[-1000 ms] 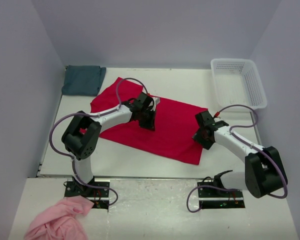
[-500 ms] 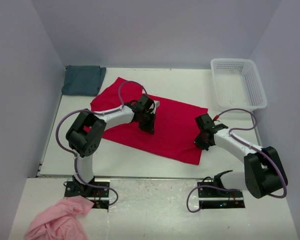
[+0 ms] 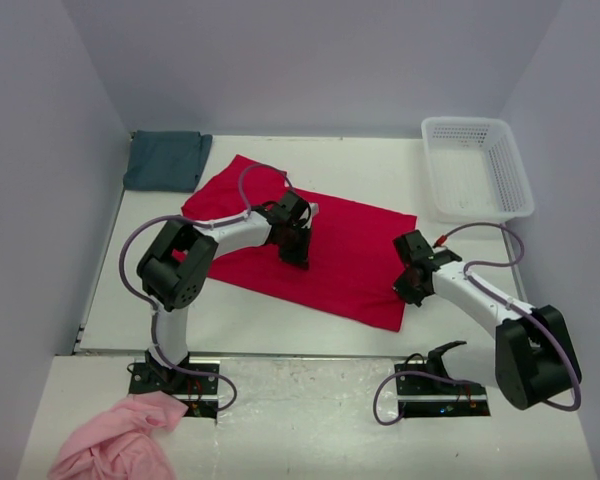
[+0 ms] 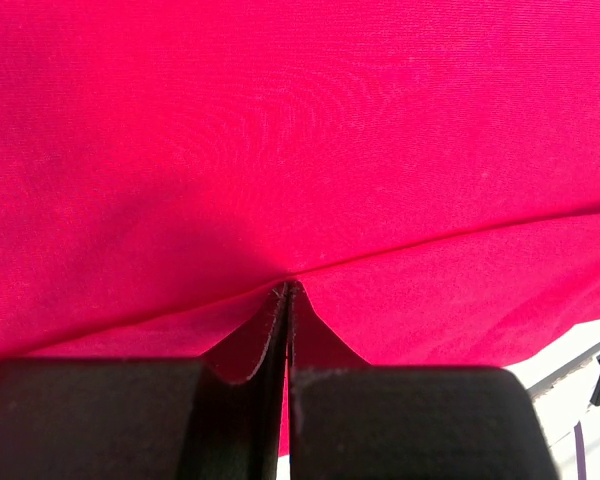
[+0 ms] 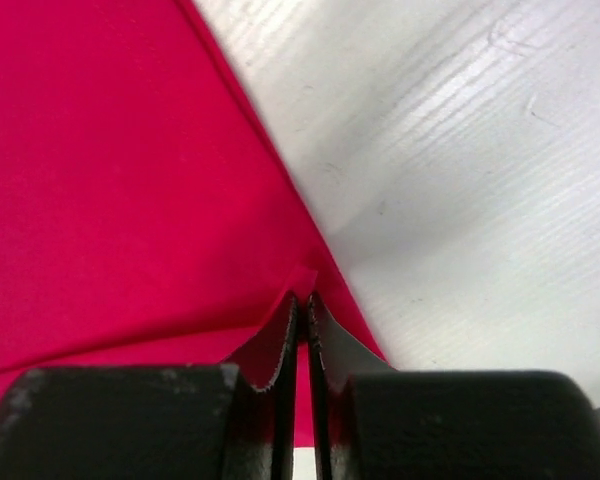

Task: Fold and stack the t-shirts
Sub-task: Fold the flattened tshirt in 1/3 of the way

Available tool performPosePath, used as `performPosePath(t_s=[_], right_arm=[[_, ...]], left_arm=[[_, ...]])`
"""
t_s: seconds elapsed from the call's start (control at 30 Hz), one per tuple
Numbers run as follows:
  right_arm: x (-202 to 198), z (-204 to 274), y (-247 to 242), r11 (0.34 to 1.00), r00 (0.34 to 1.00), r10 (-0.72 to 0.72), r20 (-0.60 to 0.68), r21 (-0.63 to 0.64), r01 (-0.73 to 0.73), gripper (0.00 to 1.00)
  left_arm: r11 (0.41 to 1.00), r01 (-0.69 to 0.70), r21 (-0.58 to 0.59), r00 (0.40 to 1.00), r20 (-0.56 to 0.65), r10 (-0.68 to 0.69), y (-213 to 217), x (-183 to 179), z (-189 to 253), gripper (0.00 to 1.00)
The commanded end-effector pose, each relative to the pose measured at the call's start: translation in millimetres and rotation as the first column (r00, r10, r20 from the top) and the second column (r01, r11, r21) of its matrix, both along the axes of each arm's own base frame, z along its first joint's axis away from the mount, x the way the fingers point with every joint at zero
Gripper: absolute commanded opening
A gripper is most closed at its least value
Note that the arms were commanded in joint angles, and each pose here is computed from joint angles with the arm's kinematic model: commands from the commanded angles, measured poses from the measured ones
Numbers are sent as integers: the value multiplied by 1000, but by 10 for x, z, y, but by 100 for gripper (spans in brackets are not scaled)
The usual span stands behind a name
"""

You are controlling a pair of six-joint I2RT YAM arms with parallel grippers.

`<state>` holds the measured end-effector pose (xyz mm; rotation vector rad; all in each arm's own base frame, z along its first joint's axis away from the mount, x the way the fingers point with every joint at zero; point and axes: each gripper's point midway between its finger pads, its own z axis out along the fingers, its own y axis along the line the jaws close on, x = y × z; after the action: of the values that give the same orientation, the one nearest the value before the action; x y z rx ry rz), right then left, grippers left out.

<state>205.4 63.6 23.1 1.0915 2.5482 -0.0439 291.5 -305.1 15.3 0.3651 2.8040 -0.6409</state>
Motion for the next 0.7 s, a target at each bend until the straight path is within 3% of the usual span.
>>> performPosePath(t_s=[0.0,0.03,0.13,0.27,0.43,0.5,0.6,0.63,0.67], right_arm=[[-97,-26,-199,994,997,-52,-54,-103,46,5],[-91,-34,-200,993,997,-52,-60,-107,46,6],[32,-19,-130,995,998,14,-60,-97,-20,22],[150,80,-94,993,998,52,-19,-103,-53,33],[70,294,-151,988,998,58,30,-147,-53,50],[35,354,-92,991,996,76,54,-113,-70,51],[-18,382,25,991,991,114,74,-76,-109,38],[-26,373,53,991,990,118,79,-67,-113,15],[-26,350,73,991,989,124,76,-58,-120,0]], left_arm=[[999,-15,50,1000,-17,16,73,-17,-172,0],[998,-19,55,1000,-14,20,88,-10,-171,0],[999,-18,45,1000,-3,18,75,4,-132,0],[999,-11,38,1000,8,10,51,35,-115,0],[998,-14,64,1000,-3,15,66,54,-221,0],[998,-18,62,1000,-8,19,52,61,-254,0],[999,-14,43,1000,-17,15,10,57,-260,0],[999,-12,39,1000,-16,12,-2,53,-259,0],[999,-12,39,1000,-18,13,3,53,-260,0]])
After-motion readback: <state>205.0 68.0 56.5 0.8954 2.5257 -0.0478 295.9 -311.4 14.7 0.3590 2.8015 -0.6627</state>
